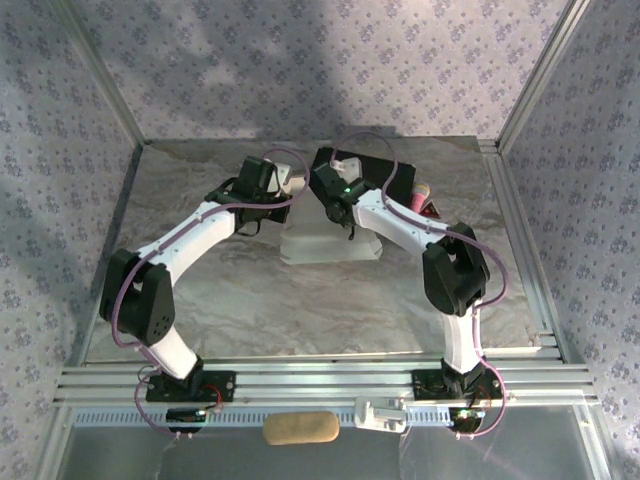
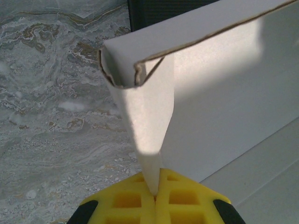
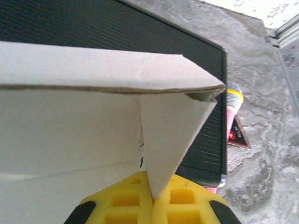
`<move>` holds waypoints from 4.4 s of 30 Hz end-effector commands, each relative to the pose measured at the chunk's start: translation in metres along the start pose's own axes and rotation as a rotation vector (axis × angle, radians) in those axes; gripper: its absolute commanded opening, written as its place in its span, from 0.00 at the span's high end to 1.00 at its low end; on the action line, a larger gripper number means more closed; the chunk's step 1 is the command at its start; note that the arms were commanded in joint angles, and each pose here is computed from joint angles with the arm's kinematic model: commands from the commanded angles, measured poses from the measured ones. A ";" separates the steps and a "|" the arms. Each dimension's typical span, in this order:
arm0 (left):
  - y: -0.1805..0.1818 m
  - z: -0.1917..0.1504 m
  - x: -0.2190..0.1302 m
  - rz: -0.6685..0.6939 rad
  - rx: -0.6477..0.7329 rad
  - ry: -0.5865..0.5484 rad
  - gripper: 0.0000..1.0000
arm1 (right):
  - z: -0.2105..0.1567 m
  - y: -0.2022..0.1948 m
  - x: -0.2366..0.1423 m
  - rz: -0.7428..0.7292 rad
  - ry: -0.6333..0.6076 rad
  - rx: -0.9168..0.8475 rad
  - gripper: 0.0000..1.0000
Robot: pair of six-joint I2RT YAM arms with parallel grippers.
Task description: Fold the paper box
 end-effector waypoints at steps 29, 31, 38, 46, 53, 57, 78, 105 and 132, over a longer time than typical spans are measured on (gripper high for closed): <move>0.011 -0.025 0.076 0.011 -0.112 -0.051 1.00 | -0.040 0.018 0.003 -0.011 0.004 0.016 1.00; 0.013 -0.028 0.081 0.007 -0.119 -0.049 1.00 | -0.041 0.019 0.004 -0.012 0.006 0.005 1.00; 0.023 -0.035 0.097 -0.058 -0.184 -0.029 0.96 | -0.043 0.024 0.012 0.015 0.008 -0.002 1.00; 0.032 -0.038 0.110 -0.098 -0.226 -0.012 0.89 | -0.045 0.026 0.018 0.015 0.014 -0.019 1.00; 0.040 -0.040 0.116 -0.091 -0.240 -0.007 0.85 | -0.045 0.027 0.021 0.016 0.016 -0.026 1.00; 0.043 -0.038 0.117 -0.086 -0.242 -0.008 0.80 | -0.044 0.026 0.020 0.018 0.013 -0.026 1.00; 0.058 -0.052 0.124 0.243 -0.265 -0.049 1.00 | -0.049 0.029 0.023 -0.003 0.039 -0.035 1.00; 0.032 -0.018 0.088 -0.032 -0.300 -0.096 0.61 | -0.049 0.027 0.022 0.010 0.032 -0.033 1.00; 0.037 -0.006 0.097 0.002 -0.232 -0.097 0.66 | -0.047 0.026 0.021 0.022 0.030 -0.036 1.00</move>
Point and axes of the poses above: each hand's point on the last joint's axis, 136 mm out from that joint toward the fingers, its own x axis out along the fingers, its own y axis along the line the jaws close on, z = x × y, the point moved 5 cm from there along -x, back along the fingers, and after that the axes turned 15 degrees about -x, right-handed, at the moved point
